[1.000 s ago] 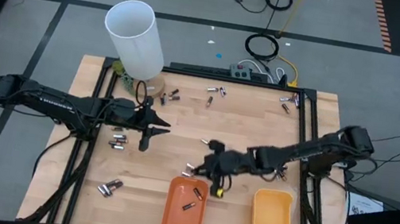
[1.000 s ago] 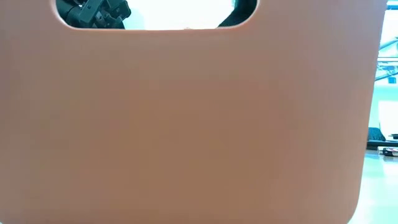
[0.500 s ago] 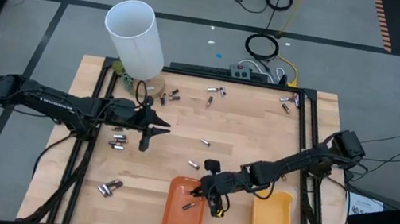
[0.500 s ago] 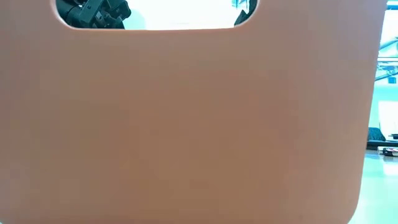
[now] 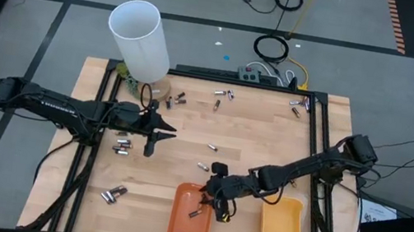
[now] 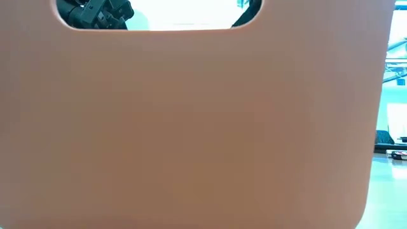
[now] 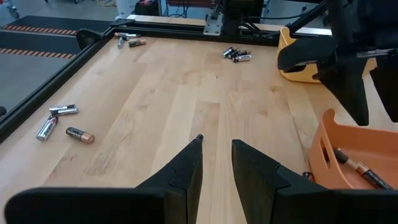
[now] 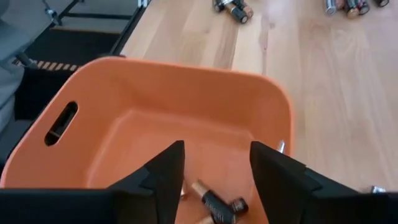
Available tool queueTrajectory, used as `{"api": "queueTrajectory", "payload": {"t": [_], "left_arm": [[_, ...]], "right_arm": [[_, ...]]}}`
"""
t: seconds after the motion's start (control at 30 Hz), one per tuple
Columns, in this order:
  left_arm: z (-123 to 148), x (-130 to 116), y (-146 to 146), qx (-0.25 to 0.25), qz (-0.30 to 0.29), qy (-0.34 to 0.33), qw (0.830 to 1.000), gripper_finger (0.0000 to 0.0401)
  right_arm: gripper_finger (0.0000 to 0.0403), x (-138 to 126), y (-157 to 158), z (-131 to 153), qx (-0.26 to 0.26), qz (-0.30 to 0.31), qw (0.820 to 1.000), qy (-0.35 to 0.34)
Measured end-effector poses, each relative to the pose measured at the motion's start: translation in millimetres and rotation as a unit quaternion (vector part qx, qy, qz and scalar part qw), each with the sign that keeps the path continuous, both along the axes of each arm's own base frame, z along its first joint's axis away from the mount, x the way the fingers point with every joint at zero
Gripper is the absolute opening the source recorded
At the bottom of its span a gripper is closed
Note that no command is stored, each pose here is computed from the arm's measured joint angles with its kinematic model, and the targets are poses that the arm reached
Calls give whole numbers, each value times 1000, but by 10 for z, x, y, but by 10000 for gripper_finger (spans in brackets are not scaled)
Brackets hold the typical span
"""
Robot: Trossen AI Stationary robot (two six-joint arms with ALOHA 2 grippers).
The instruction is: Sort batteries
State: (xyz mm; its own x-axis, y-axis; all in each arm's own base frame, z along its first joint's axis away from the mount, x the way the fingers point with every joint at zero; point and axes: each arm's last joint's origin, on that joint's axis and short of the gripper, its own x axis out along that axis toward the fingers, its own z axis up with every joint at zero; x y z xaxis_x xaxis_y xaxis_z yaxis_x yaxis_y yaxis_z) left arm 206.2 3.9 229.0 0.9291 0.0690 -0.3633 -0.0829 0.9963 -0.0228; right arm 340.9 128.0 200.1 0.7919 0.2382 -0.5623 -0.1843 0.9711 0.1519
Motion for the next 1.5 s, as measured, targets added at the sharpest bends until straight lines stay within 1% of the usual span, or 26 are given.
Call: {"api": "queueTrajectory", "payload": {"t": [0.1,0.17,0.2,0.27,0.33,0.4,0.43,0.5,0.6,0.67,0.73,0.77,0.83,0.9,0.93,1.17,1.3,1.5], "left_arm": [[0,0,-1,0,-1,0,1000,97],[2,1,-2,-1,-2,-1,1000,97],[3,1,-2,-1,-2,-1,1000,97],[2,1,-1,-1,-2,-1,1000,97],[2,1,-1,-1,-2,-1,1000,97],[3,1,-1,-1,-2,-2,1000,97],[2,1,-1,-1,-2,-1,1000,97],[3,1,-2,-1,-2,-2,1000,97],[2,1,-2,-1,-2,-1,1000,97],[3,1,-2,-2,-1,-2,1000,97],[2,1,-2,-2,-1,-1,1000,97],[2,1,-4,-2,-2,-1,1000,97],[2,1,-13,-2,-4,-1,1000,97],[2,1,-24,-1,-7,-1,1000,97],[2,1,-27,-1,-8,-1,1000,97],[3,2,-27,1,-8,-2,1000,97],[3,1,-26,4,-9,-1,1000,97],[3,1,-26,4,-9,-1,1000,97]], "right_arm": [[182,-2,-101,175,17,-23,1000,-2],[180,-31,-208,365,28,-49,998,11],[178,-59,-278,456,26,-71,997,28],[172,-143,-423,636,-1,-133,989,60],[166,-257,-585,794,-57,-206,972,93],[160,-381,-777,923,-112,-264,948,136],[155,-439,-894,966,-125,-286,936,162],[146,-554,-1176,995,-123,-331,909,222],[134,-729,-1619,937,-101,-382,862,318],[129,-832,-1890,899,-91,-415,830,362],[127,-911,-2142,860,-69,-438,810,384],[127,-940,-2254,839,-56,-447,804,389],[128,-1002,-2466,810,-34,-454,800,392],[134,-1059,-2651,784,-23,-465,795,389],[138,-1094,-2737,767,-17,-472,790,391],[183,-1360,-3210,588,13,-515,741,430],[207,-1467,-3400,380,27,-505,723,471],[216,-1558,-3639,61,44,-469,710,524]]}}
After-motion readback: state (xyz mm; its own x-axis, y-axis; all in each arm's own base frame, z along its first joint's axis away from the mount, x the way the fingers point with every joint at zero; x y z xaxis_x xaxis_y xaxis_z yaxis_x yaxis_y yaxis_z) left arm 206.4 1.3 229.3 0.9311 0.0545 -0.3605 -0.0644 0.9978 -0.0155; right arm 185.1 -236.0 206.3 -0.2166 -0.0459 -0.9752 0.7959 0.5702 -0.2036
